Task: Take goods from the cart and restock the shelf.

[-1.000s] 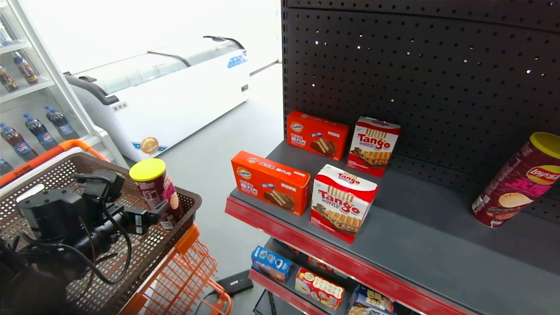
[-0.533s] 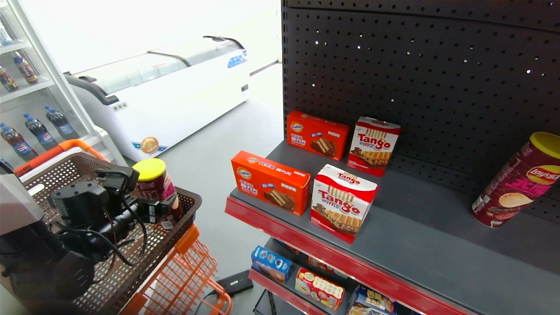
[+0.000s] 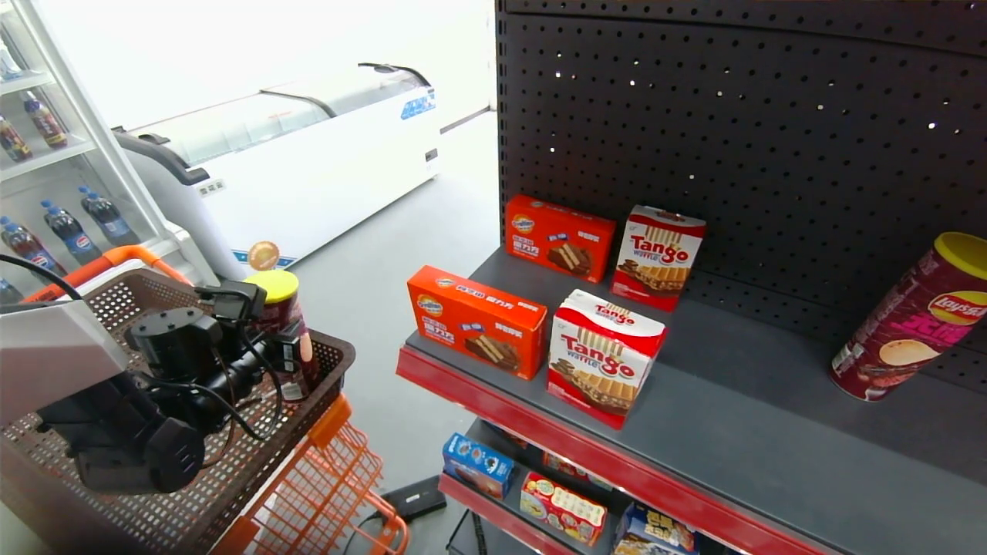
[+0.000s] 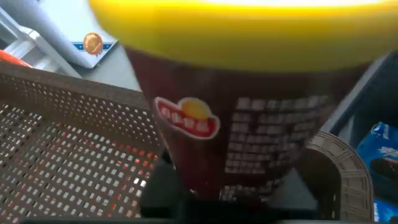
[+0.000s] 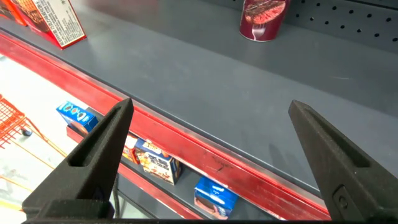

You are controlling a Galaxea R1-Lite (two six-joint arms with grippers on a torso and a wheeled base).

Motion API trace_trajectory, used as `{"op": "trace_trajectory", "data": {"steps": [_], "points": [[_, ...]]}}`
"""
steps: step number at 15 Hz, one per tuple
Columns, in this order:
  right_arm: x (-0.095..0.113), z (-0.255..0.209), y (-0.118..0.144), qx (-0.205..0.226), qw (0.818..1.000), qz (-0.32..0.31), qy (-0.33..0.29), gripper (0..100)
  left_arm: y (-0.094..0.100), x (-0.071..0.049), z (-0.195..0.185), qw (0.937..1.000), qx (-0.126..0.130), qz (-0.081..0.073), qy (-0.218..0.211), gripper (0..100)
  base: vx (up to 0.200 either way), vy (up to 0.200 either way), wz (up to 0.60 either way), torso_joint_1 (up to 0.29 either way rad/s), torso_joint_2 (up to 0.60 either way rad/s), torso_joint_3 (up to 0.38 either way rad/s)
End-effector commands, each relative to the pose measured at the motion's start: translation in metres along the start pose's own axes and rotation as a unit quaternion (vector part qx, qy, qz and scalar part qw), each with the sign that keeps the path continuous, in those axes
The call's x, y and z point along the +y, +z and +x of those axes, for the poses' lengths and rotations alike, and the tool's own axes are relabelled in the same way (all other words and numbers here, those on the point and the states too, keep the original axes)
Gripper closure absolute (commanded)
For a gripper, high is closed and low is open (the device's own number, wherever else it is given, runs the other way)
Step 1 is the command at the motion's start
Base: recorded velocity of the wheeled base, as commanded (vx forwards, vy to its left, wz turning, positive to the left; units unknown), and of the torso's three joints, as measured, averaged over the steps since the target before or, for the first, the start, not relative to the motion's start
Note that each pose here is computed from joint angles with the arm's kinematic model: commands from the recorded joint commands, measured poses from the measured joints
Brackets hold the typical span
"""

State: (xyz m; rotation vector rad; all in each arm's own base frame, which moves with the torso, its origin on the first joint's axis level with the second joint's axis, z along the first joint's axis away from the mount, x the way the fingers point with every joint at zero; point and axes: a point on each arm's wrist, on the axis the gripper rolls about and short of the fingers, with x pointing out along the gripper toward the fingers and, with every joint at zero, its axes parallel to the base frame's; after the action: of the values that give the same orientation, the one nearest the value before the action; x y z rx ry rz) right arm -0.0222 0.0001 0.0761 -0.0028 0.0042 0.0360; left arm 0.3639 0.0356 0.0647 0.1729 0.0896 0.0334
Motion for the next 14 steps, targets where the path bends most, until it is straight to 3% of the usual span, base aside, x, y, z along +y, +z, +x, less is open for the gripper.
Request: {"op": "trace_trajectory", "data": {"steps": [1,4,6,9,12,14], "points": [[0.0,0.0,0.0,-0.001,1.0,0.0,0.0,0,0.001,-0.004,0.003,1.0,-0.006,0.001,-0.004,100,0.0,0.0,0.0,0.0,0.0,0.0],[0.0,0.0,0.0,-0.001,1.0,0.0,0.0,0,0.019,-0.004,-0.001,0.9995,-0.03,0.004,-0.004,100,0.0,0.0,0.0,0.0,0.0,0.0],[0.0,0.0,0.0,-0.001,1.0,0.0,0.0,0,0.053,0.001,-0.012,0.9972,-0.075,0.006,0.004,100,0.0,0.0,0.0,0.0,0.0,0.0],[0.0,0.0,0.0,-0.001,1.0,0.0,0.0,0,0.101,0.008,-0.04,0.9939,-0.109,0.013,0.008,100,0.0,0.0,0.0,0.0,0.0,0.0],[0.0,0.0,0.0,-0.001,1.0,0.0,0.0,0,0.141,-0.002,-0.07,0.9909,-0.128,0.004,-0.043,100,0.0,0.0,0.0,0.0,0.0,0.0],[0.0,0.0,0.0,-0.001,1.0,0.0,0.0,0,0.149,-0.007,-0.082,0.9874,-0.139,0.006,-0.075,100,0.0,0.0,0.0,0.0,0.0,0.0]]}}
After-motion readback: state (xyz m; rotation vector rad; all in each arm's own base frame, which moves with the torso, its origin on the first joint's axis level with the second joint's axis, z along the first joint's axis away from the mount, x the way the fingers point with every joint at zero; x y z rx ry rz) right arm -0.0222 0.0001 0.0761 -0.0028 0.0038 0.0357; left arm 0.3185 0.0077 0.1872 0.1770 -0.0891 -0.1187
